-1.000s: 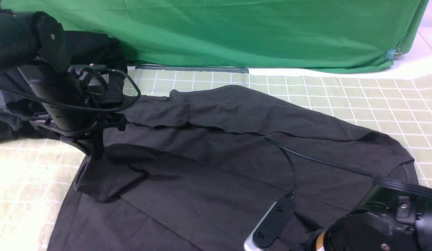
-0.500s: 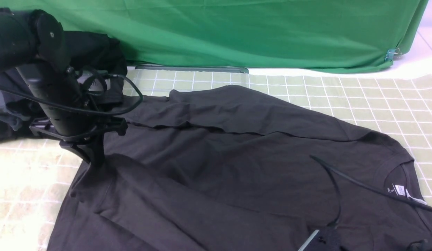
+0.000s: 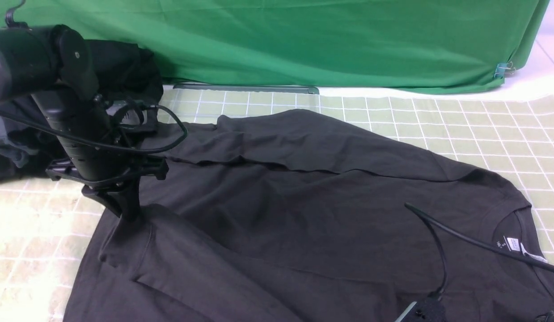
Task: Fold a long-sleeved shirt over a green coffee tablecloth.
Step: 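Fold the left side of the black T-shirt inward over its body, then grab the top left corner of the dark shirt with the left gripper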
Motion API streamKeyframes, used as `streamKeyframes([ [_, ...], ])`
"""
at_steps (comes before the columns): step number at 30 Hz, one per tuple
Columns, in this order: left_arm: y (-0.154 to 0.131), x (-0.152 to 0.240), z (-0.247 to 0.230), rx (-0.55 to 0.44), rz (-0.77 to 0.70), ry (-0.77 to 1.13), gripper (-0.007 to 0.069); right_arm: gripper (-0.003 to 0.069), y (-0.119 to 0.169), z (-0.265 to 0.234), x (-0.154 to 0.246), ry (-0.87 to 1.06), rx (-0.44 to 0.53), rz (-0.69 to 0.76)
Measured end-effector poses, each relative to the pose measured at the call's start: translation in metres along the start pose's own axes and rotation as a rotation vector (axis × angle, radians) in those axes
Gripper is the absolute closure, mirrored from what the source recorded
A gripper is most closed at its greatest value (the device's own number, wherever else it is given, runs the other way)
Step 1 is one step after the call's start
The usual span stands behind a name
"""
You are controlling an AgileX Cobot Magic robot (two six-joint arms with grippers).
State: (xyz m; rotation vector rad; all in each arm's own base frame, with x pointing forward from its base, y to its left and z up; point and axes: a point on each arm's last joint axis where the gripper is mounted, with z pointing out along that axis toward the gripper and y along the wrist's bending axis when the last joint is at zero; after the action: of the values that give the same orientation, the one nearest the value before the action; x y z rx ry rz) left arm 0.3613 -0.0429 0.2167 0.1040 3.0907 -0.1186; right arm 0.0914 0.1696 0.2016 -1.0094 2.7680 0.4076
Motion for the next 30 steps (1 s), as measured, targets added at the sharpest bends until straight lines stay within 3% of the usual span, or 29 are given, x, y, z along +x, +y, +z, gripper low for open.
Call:
streamKeyframes([
  [5,0.009,-0.005,-0.013,-0.109,0.010,-0.012,0.0237,0.0638,0.000,0.000,0.003,0.031,0.004,0.016],
  [6,0.009,-0.006,-0.014,-0.112,0.011,-0.013,0.0227,0.0638,0.000,0.000,0.003,0.035,0.005,0.016],
  [7,0.009,-0.010,-0.024,-0.122,0.001,-0.034,0.0160,0.0630,-0.001,0.000,0.006,0.062,0.011,0.026],
  [10,0.005,-0.021,-0.041,-0.093,-0.026,-0.116,0.0062,0.0585,-0.001,0.000,0.008,0.087,0.017,0.039],
  [11,0.005,-0.022,-0.042,-0.090,-0.029,-0.123,0.0055,0.0580,-0.001,0.000,0.008,0.088,0.017,0.042],
  [14,0.000,-0.035,-0.050,-0.036,-0.049,-0.252,0.0038,0.0452,-0.002,0.000,0.008,0.090,0.019,0.060],
  [15,0.000,-0.036,-0.050,-0.034,-0.052,-0.258,0.0039,0.0442,-0.001,0.000,0.008,0.088,0.018,0.060],
  [18,-0.001,-0.049,-0.043,-0.004,-0.124,-0.331,0.0064,0.0300,-0.001,-0.001,0.006,0.060,0.012,0.060],
  [23,-0.001,-0.076,-0.004,0.024,-0.191,-0.297,0.0112,0.0279,0.000,-0.008,0.003,-0.025,-0.014,0.058],
  [30,0.000,-0.104,0.033,0.037,-0.312,-0.259,0.0120,0.0280,0.001,-0.015,0.003,-0.067,-0.030,0.069],
])
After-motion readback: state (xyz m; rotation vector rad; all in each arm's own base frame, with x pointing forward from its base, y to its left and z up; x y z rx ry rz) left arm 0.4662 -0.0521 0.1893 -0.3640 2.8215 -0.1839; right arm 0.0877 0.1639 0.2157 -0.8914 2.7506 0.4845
